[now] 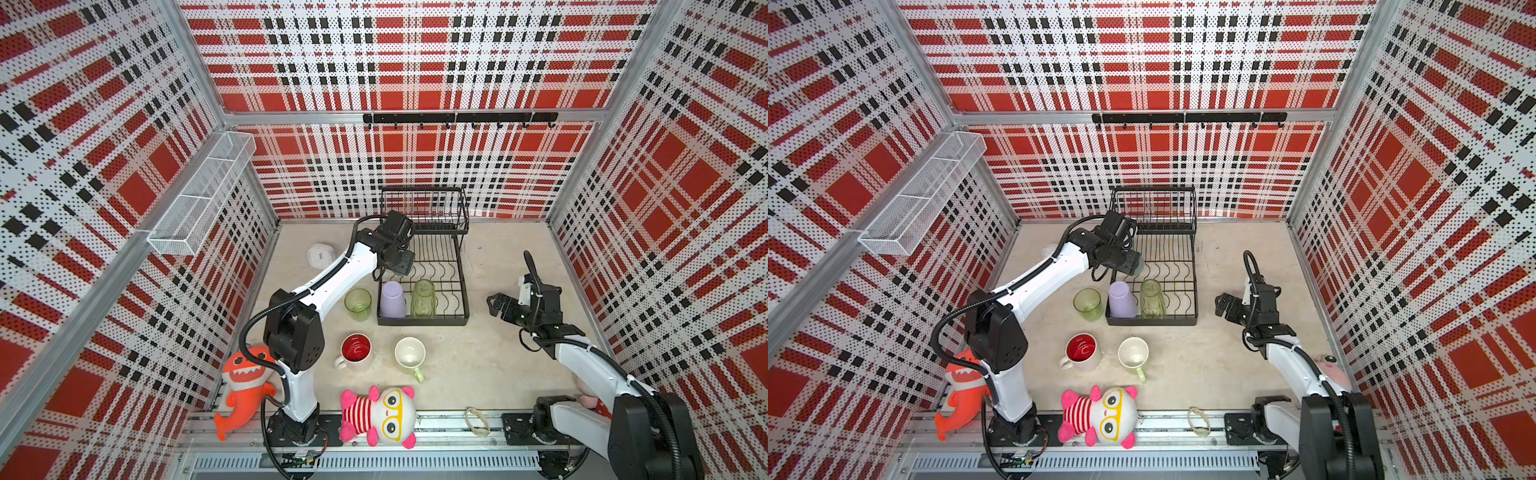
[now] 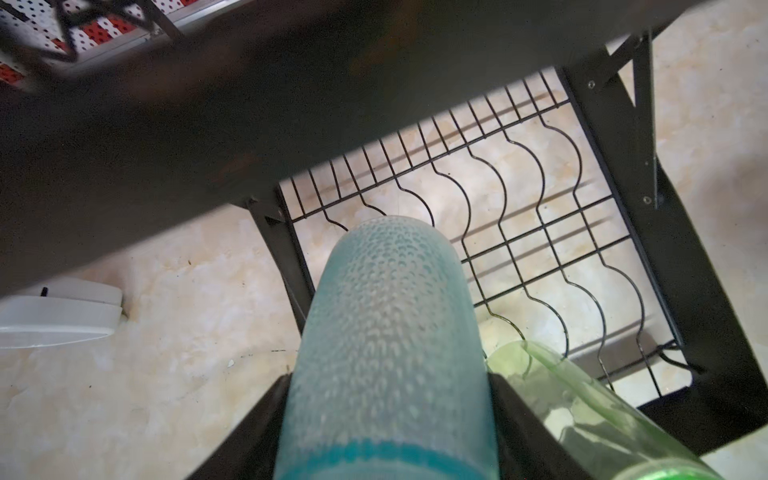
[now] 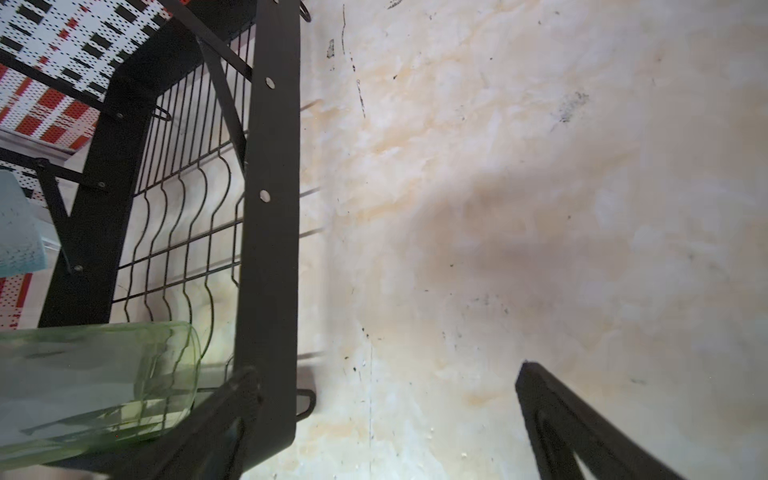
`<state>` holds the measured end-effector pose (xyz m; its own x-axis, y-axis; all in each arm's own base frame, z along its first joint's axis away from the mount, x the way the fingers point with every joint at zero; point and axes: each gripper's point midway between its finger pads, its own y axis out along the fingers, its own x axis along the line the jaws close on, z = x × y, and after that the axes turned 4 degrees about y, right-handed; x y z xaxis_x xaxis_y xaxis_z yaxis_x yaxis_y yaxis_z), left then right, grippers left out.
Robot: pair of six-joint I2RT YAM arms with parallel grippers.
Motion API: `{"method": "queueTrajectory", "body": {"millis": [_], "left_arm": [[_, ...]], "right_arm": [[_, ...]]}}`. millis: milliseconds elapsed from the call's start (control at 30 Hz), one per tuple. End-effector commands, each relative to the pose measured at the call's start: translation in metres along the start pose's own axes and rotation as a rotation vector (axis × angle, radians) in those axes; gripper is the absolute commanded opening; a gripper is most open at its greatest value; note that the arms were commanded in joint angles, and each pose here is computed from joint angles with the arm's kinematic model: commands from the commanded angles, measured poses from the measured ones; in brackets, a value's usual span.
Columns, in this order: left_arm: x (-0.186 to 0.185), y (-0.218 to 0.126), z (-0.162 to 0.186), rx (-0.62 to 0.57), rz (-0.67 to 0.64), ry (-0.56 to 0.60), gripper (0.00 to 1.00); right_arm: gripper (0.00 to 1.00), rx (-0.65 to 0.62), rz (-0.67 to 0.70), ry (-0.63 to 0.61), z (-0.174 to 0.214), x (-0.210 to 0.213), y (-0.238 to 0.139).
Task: Load the cups into the dish rack
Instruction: 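Carry the teal tumbler over the rack with the left gripper while the right gripper withdraws, then lower the teal tumbler into the rack and open the left gripper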
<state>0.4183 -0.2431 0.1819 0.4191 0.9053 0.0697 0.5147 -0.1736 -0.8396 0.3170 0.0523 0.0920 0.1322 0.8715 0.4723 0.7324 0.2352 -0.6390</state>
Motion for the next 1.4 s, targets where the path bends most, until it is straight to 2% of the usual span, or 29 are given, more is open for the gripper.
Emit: {"method": "queueTrajectory", "body": {"millis": [0,333,467,733,867,1133,1367], "left_arm": [[0.003,0.008,-0.001,0.016,-0.027,0.022,0.68],[0.007,0.034,0.014,0.081,-0.048,0.022,0.69],[0.007,0.021,0.009,0.056,-0.051,0.022,0.69],[0.008,-0.025,-0.016,-0.061,-0.037,0.004,0.7],[0.001,-0.038,-0.016,-0.082,-0.013,0.032,0.7],[-0.007,-0.041,-0.003,-0.062,0.008,0.122,0.71],[-0.008,-0.027,0.011,-0.012,0.01,0.195,0.72]], "right_arm": [[1.0,-0.041,0.026,-0.007,-0.001,-0.01,0.003],[1.0,-0.048,0.054,-0.016,0.007,-0.019,0.002],[1.0,-0.051,0.058,-0.016,0.007,-0.02,0.002],[1.0,-0.043,0.06,-0.014,0.009,-0.021,0.003],[1.0,-0.039,0.068,-0.005,0.012,-0.024,0.004],[1.0,-0.026,0.078,0.006,0.019,-0.029,0.008],[1.0,-0.01,0.087,0.014,0.024,-0.032,0.011]]}}
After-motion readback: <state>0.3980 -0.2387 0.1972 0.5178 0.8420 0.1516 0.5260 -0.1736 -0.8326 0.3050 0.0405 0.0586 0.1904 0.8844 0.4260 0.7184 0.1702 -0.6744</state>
